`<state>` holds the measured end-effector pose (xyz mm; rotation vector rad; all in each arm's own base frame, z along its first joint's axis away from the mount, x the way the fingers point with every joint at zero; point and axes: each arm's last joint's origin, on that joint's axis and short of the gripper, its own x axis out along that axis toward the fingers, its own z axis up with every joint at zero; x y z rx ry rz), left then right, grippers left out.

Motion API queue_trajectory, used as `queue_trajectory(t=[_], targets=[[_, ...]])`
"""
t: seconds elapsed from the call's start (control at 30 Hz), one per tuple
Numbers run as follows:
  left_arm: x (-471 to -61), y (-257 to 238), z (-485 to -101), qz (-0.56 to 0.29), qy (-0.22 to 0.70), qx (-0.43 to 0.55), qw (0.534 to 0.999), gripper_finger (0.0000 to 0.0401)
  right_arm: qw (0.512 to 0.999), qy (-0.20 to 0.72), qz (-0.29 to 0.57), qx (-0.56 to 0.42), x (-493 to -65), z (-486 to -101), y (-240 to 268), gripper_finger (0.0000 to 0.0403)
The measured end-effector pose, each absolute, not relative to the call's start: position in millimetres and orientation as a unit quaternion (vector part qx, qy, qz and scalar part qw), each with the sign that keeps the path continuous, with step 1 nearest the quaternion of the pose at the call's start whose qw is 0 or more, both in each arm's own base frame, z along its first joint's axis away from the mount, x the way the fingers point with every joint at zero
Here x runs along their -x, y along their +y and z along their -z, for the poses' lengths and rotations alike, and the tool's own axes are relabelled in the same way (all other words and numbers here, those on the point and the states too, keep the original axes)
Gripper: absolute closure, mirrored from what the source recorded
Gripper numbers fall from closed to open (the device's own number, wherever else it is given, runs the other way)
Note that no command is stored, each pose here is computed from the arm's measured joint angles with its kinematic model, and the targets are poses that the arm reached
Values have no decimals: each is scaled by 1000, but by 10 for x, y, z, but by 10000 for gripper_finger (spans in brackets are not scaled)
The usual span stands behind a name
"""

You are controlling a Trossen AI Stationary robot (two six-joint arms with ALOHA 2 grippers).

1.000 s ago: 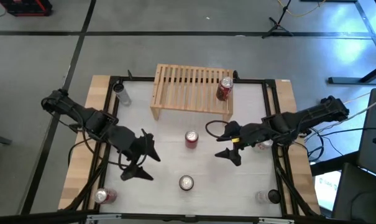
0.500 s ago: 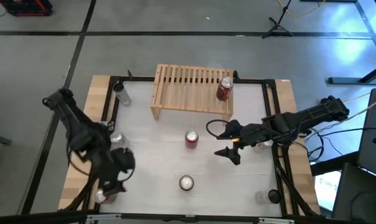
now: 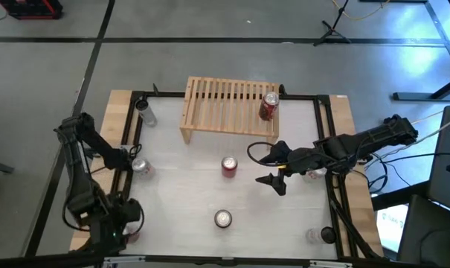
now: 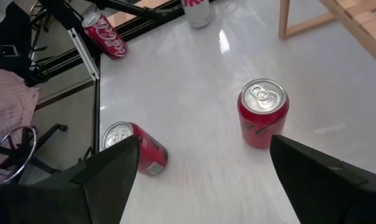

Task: Place canned beverage on shelf
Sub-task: Put the red and white soda can on the shelf aligned with the other red and white soda can

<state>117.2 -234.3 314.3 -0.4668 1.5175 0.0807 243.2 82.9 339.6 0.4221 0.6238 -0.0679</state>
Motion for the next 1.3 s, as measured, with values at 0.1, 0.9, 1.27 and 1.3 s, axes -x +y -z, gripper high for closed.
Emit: queue_trajectory(t=[0.1,0.9,1.27,1.3], targets=[[-1145,-2462,-3026,-38,691,180,699,26,930,304,35,-205,-2432,-3396,828,49],[-984,-2669,-2408,-65,724,146,671,26,928,305,31,-211,-2432,-3397,833,49],[-1080,-2636,-2290,-14,746,132,652,120,928,305,31,-211,-2432,-3397,833,49],[-1117,-2620,-2291,-3,748,125,652,134,928,305,31,-211,-2432,-3396,833,49]])
